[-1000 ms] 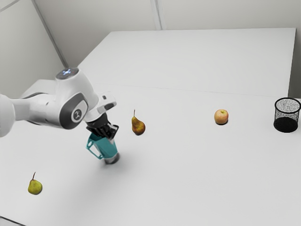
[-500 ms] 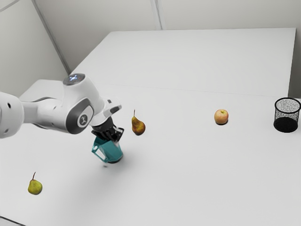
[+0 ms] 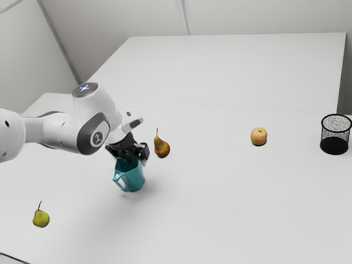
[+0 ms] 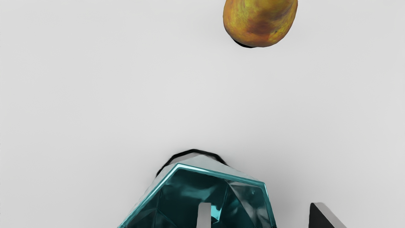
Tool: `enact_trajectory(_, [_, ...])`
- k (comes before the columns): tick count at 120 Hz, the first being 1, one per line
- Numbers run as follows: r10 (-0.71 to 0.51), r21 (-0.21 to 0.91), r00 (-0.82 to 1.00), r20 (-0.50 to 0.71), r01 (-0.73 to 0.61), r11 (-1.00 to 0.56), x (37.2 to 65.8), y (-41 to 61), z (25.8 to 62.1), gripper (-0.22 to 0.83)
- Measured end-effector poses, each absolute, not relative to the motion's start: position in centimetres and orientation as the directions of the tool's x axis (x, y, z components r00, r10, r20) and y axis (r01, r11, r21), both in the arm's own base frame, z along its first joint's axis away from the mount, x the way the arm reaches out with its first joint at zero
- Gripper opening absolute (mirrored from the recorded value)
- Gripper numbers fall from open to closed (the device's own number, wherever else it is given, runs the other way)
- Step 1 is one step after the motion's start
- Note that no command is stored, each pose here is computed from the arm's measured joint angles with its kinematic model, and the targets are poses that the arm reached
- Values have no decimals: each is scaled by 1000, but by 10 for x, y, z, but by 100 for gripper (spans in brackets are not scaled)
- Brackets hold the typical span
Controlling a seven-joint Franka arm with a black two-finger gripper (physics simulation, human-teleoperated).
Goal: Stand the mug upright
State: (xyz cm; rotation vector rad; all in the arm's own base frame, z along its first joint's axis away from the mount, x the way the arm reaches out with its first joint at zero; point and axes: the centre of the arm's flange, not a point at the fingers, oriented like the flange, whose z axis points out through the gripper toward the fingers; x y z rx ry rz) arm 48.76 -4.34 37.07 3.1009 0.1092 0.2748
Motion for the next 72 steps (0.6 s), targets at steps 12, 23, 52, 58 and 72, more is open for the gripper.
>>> enact_trajectory(12, [65, 33, 978, 199, 59, -998, 487, -47, 383, 40])
enact_trajectory(23, [54, 33, 974, 222, 48, -998, 489, -51, 397, 47])
enact_trajectory(52, [27, 47, 978, 205, 17, -999, 522, -72, 476, 56])
enact_trajectory(58, [24, 51, 982, 188, 15, -999, 531, -74, 492, 56])
enact_trajectory(72, [20, 55, 990, 139, 12, -998, 544, -76, 519, 58])
